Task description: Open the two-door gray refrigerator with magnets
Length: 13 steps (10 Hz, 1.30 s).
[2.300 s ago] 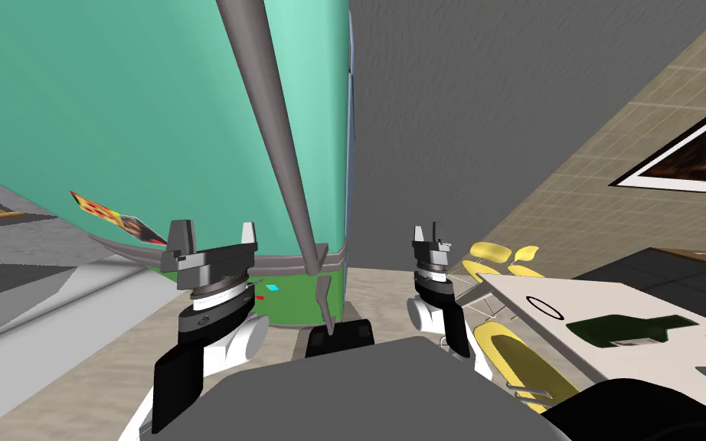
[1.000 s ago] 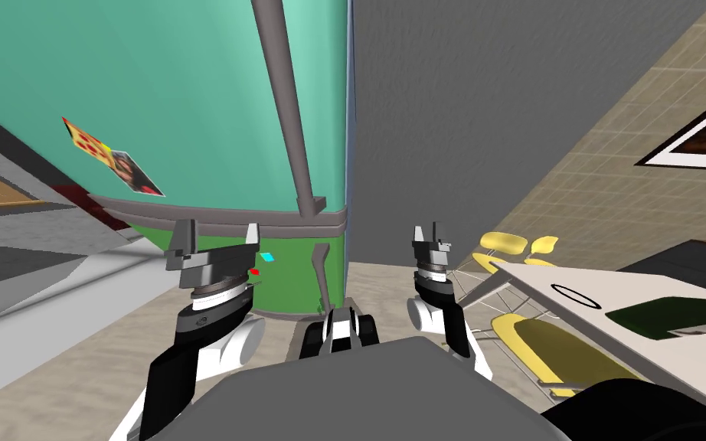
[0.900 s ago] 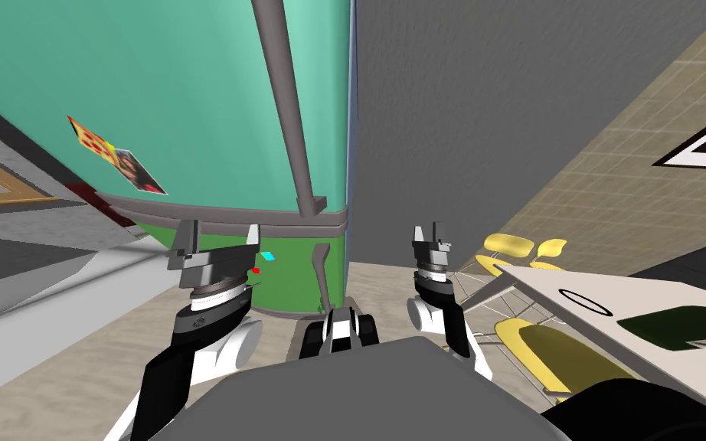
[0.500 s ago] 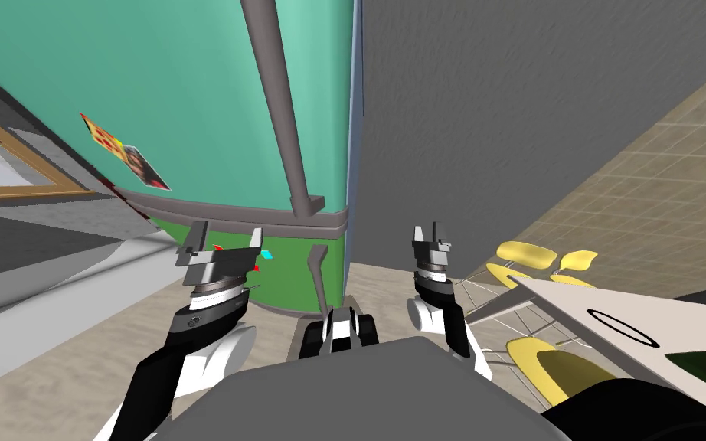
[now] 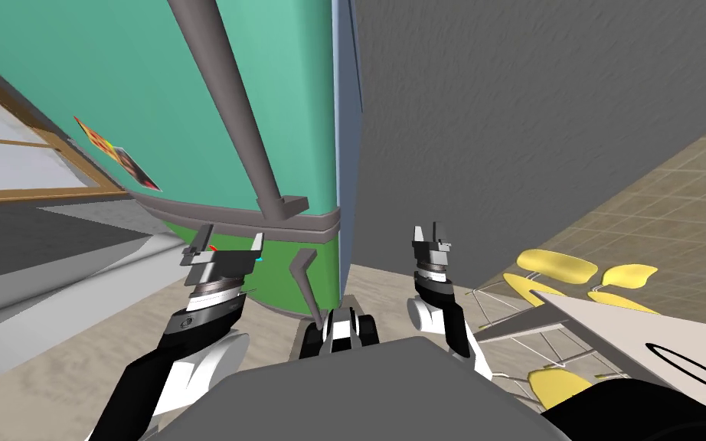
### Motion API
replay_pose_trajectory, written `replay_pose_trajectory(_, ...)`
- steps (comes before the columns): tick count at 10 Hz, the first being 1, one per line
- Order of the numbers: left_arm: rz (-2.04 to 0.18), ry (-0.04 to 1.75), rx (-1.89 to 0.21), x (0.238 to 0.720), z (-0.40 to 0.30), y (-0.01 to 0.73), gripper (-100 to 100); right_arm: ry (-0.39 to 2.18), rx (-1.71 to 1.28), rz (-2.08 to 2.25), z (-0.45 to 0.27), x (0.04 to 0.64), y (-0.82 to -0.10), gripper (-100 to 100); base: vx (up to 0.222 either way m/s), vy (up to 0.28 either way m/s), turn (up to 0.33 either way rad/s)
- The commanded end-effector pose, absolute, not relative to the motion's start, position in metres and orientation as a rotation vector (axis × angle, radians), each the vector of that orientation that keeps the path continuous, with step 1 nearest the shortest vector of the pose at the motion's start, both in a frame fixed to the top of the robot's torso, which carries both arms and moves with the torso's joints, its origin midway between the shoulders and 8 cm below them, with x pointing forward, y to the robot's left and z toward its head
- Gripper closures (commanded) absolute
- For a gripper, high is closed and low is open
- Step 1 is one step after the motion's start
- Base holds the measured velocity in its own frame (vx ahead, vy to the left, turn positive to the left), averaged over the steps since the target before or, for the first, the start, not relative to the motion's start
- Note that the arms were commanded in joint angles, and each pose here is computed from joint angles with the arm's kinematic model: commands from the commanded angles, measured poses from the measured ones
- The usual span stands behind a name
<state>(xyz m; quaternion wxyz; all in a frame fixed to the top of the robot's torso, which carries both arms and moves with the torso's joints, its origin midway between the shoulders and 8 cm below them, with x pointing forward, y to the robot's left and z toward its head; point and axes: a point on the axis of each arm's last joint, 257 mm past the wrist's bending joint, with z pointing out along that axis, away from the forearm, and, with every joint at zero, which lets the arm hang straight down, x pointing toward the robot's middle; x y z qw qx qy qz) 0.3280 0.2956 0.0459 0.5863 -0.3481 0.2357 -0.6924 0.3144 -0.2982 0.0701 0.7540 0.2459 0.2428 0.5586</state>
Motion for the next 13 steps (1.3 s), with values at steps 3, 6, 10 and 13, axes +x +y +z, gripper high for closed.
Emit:
replay_pose_trajectory(3,-1.627,0.578,-0.948,0.338,0.022,0.304,-100,0.530,0.537,1.219,0.070,0.314,-0.298,0,0.011,-0.092,0.093)
replay_pose_trajectory(6,-1.635,0.588,-1.038,0.342,0.006,0.310,-100,0.530,0.536,1.219,0.070,0.314,-0.298,0,0.004,-0.051,0.073)
replay_pose_trajectory(10,-1.646,0.607,-1.151,0.346,-0.014,0.314,-100,0.530,0.536,1.219,0.070,0.314,-0.298,0,0.014,-0.090,0.096)
replay_pose_trajectory(13,-1.654,0.625,-1.246,0.348,-0.032,0.317,-100,0.530,0.536,1.219,0.070,0.314,-0.298,0,0.009,-0.093,0.101)
